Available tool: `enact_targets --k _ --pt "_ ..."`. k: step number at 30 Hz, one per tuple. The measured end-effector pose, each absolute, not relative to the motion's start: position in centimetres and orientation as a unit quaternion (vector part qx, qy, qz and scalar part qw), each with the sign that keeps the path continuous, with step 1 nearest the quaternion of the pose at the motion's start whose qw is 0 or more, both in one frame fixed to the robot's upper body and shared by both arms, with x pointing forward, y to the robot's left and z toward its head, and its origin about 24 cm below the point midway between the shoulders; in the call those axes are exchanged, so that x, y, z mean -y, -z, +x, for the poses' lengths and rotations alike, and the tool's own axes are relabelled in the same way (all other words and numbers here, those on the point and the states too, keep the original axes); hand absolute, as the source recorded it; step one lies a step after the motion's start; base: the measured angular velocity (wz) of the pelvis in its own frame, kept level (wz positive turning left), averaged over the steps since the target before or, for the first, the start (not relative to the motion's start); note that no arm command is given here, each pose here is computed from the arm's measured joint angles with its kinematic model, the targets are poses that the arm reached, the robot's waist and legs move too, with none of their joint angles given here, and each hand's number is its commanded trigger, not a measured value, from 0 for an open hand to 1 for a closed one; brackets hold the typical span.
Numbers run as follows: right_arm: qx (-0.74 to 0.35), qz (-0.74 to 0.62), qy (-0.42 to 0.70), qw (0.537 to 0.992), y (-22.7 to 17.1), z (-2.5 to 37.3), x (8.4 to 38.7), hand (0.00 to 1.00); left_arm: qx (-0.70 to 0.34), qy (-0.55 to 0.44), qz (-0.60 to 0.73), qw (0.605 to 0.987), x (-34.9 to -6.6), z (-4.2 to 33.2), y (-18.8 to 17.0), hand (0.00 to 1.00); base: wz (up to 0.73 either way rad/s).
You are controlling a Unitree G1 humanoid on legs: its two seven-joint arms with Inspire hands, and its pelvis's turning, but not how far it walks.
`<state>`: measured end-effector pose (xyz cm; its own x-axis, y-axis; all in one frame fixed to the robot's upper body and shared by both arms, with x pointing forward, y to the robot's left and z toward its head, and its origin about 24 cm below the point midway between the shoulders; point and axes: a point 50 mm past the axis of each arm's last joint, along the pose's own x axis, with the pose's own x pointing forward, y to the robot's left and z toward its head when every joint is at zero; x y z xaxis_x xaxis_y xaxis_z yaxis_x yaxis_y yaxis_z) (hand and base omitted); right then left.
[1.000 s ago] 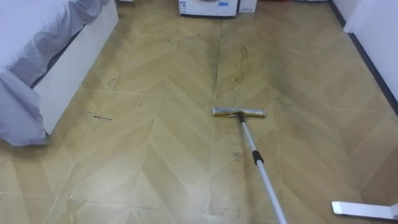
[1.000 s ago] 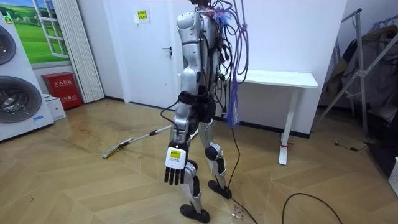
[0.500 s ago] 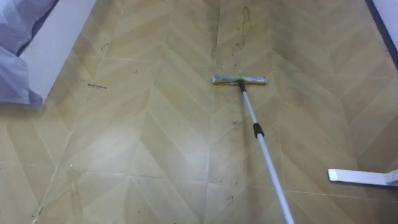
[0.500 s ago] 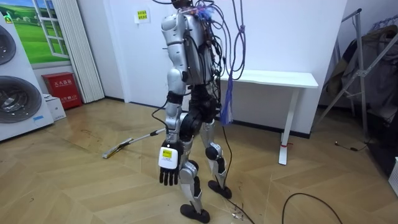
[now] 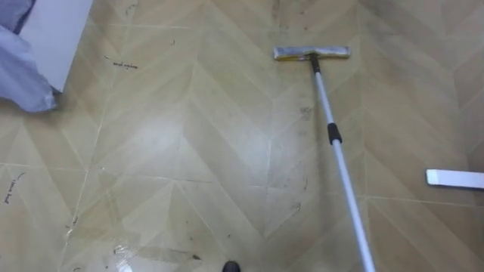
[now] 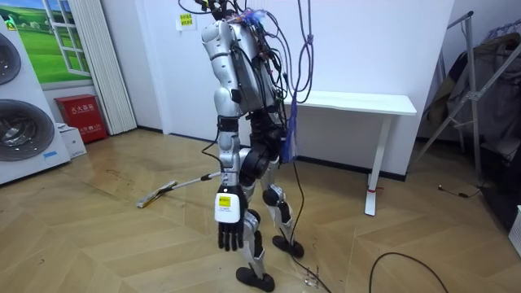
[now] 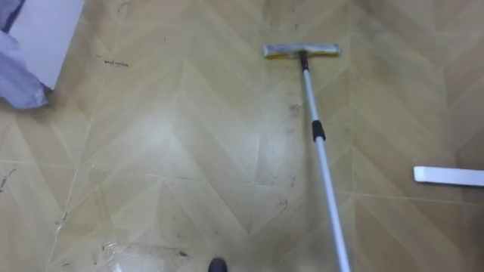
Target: Mop floor
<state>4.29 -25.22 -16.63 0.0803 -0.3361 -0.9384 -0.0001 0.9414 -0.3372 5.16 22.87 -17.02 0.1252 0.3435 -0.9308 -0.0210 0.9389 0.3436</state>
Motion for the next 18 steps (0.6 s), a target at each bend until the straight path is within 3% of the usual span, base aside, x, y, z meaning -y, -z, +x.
enact_targets --k 8,14,18 --pt "-0.664 -0.140 0.122 0.724 16.0 7.6 25.7 1.00 -0.688 -0.125 0.094 0.708 -21.6 2.9 17.5 0.00 -0.16" --pt "-0.576 -0.128 0.100 0.801 13.0 17.4 25.7 1.00 -0.666 -0.132 0.087 0.729 -22.0 3.6 17.4 0.00 -0.13" --pt "-0.565 -0.100 0.109 0.812 12.4 18.3 26.3 1.00 -0.663 -0.116 0.086 0.734 -22.3 4.0 17.3 0.00 0.12"
